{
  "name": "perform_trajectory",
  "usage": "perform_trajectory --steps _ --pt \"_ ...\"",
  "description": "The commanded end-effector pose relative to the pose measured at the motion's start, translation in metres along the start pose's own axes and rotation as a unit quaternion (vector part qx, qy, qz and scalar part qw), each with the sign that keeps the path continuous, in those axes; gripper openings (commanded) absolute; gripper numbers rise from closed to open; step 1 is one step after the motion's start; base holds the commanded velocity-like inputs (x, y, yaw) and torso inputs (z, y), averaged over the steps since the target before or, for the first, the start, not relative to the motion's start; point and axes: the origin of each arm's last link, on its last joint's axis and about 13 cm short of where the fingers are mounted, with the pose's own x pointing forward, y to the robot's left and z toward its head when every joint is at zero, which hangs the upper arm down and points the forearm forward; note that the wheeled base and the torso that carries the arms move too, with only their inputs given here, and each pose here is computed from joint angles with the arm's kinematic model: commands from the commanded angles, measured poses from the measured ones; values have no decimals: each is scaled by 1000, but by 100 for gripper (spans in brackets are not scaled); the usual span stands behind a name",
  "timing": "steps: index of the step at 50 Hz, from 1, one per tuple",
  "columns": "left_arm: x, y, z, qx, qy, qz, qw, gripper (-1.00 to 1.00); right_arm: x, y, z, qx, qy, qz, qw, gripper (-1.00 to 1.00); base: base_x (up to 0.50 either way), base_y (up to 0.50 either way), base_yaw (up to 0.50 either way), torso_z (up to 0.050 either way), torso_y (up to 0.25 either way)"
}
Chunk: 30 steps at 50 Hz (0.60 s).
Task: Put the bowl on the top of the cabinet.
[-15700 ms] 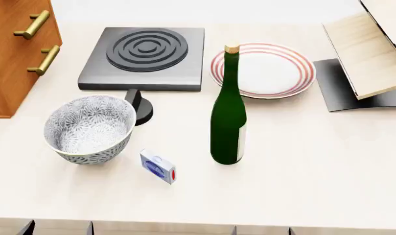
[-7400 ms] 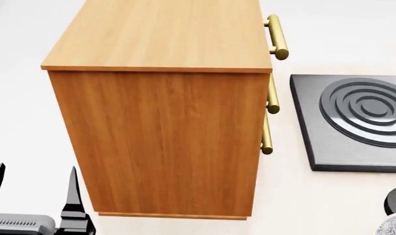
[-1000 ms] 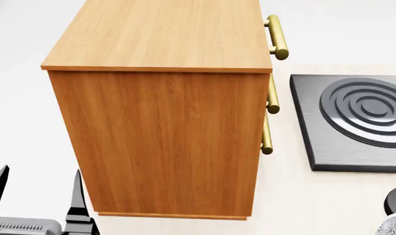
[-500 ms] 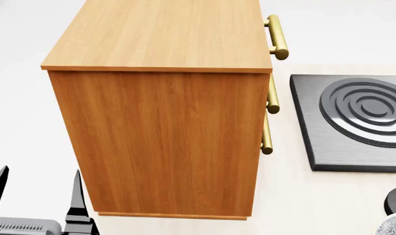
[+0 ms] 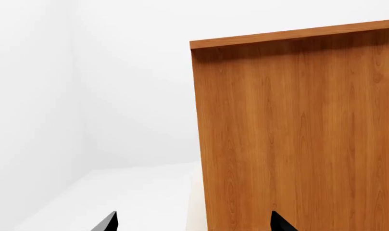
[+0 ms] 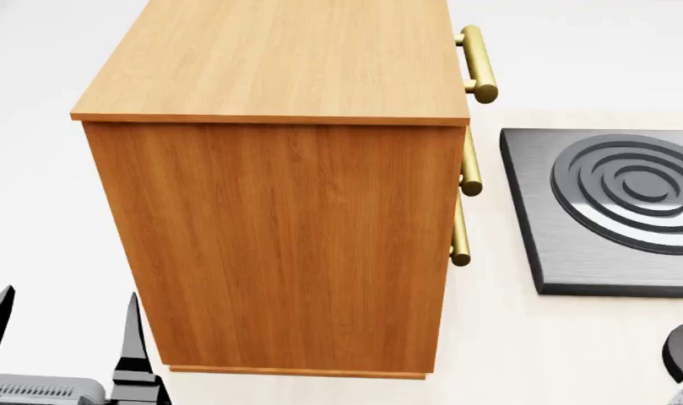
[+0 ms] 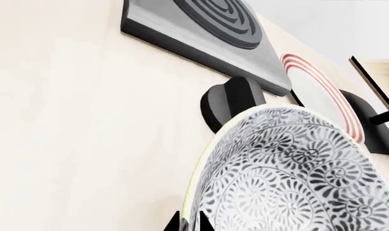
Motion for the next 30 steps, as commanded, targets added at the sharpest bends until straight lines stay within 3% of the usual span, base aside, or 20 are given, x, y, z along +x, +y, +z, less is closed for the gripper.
perform_trajectory --steps 1,19,30 --pt "0 0 0 0 -1 0 1000 100 -3 -4 6 0 -15 -9 1000 -100 0 0 0 0 0" --pt "-2 1 1 -1 -1 1 1000 100 -18 -18 50 6 -78 -23 997 -100 0 0 0 0 0" --pt "-2 1 1 -1 -3 1 1000 100 -36 -36 100 30 -97 20 995 -100 0 0 0 0 1"
